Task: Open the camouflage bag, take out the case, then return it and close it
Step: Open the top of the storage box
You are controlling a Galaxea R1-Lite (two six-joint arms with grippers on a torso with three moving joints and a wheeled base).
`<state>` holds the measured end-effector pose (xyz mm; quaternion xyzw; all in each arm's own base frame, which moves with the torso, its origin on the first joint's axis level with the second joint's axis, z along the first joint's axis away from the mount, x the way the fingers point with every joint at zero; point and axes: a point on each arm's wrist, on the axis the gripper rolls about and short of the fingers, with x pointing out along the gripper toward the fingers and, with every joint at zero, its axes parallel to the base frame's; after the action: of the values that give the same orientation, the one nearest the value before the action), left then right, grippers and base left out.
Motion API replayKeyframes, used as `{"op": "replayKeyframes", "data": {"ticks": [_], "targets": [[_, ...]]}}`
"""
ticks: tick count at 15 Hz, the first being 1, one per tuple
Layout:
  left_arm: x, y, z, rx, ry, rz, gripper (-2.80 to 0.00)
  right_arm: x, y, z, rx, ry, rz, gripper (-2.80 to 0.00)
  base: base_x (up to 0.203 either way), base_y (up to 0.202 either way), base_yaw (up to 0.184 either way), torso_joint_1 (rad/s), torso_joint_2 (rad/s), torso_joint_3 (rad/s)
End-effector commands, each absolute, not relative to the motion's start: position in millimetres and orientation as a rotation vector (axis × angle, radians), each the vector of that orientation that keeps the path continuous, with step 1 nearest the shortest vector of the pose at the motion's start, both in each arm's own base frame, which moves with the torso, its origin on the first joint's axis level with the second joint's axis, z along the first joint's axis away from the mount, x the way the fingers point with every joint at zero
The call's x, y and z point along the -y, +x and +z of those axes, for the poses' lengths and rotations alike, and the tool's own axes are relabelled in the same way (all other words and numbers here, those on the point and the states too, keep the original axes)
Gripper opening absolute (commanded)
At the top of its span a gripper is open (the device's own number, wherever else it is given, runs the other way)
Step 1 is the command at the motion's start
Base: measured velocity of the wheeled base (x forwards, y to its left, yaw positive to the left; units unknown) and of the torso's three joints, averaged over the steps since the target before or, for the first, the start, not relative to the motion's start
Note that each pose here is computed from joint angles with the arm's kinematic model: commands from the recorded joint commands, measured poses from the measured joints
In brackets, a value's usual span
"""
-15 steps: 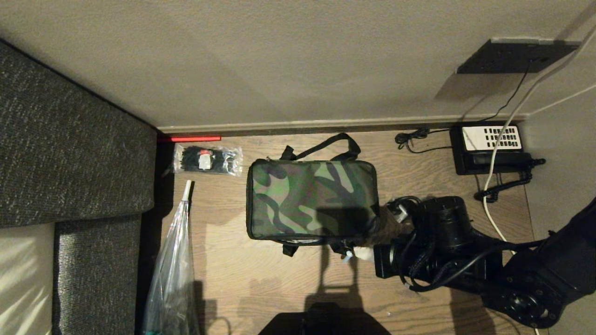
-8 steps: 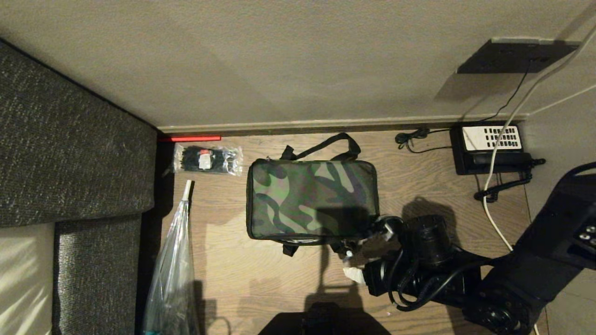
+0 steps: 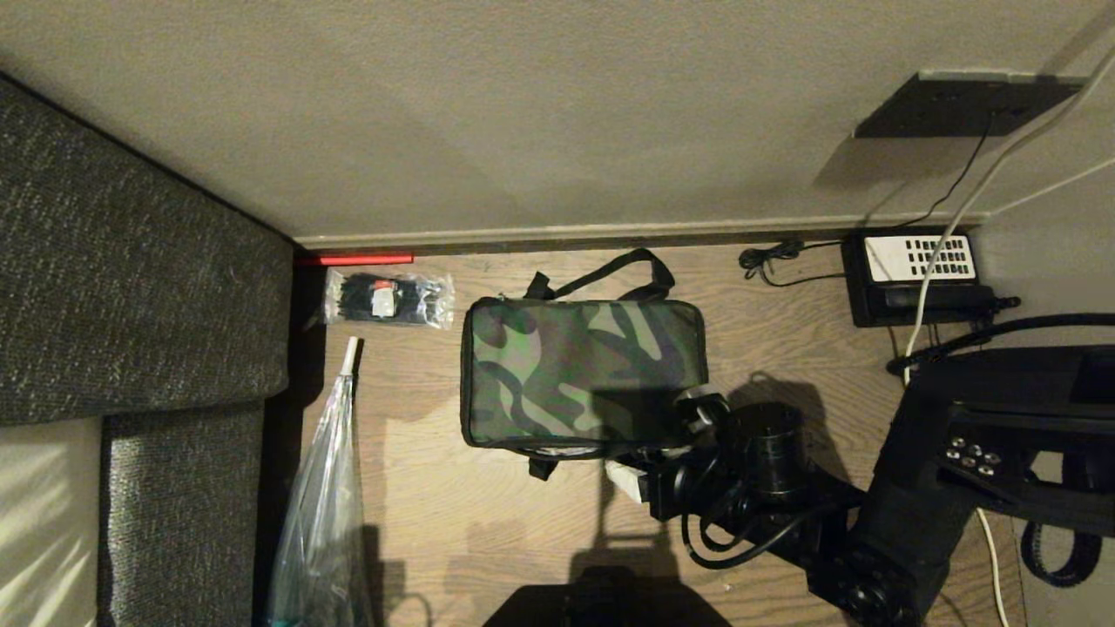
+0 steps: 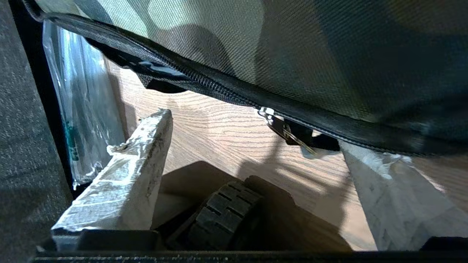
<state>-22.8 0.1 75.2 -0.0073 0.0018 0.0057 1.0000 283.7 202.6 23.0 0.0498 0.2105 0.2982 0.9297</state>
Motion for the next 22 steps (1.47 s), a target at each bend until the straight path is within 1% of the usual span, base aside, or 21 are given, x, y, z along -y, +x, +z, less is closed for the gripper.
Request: {"op": "replayKeyframes", "data": {"ticks": [1, 4, 8, 13, 18, 22], "targets": [[-0.1, -22.7, 74.3, -0.005, -0.015, 0.012, -2.8, -206.3, 288.4, 12.2, -0.42, 0.096, 0.613, 0.0, 0.0, 0.0, 0.0, 0.0, 0.0, 0.0], [-0.1, -22.7, 74.3, -0.005, -0.015, 0.012, -2.8, -207.6, 291.0, 8.3, -0.404, 0.087, 0.609, 0.0, 0.0, 0.0, 0.0, 0.0, 0.0, 0.0], [-0.1, -22.7, 74.3, -0.005, -0.015, 0.012, -2.8, -208.0, 288.9, 17.0, -0.38, 0.113, 0.621, 0.0, 0.0, 0.0, 0.0, 0.0, 0.0, 0.0], [-0.1, -22.7, 74.3, -0.005, -0.014, 0.012, -2.8, -214.5, 277.1, 42.3, -0.325, 0.159, 0.682, 0.0, 0.0, 0.0, 0.0, 0.0, 0.0, 0.0], [-0.1, -22.7, 74.3, -0.005, -0.015, 0.012, -2.8, -215.4, 266.2, 41.8, -0.377, 0.144, 0.71, 0.0, 0.0, 0.0, 0.0, 0.0, 0.0, 0.0], [-0.1, -22.7, 74.3, -0.005, -0.015, 0.012, -2.8, -219.3, 262.0, 29.3, -0.438, 0.154, 0.708, 0.0, 0.0, 0.0, 0.0, 0.0, 0.0, 0.0]]}}
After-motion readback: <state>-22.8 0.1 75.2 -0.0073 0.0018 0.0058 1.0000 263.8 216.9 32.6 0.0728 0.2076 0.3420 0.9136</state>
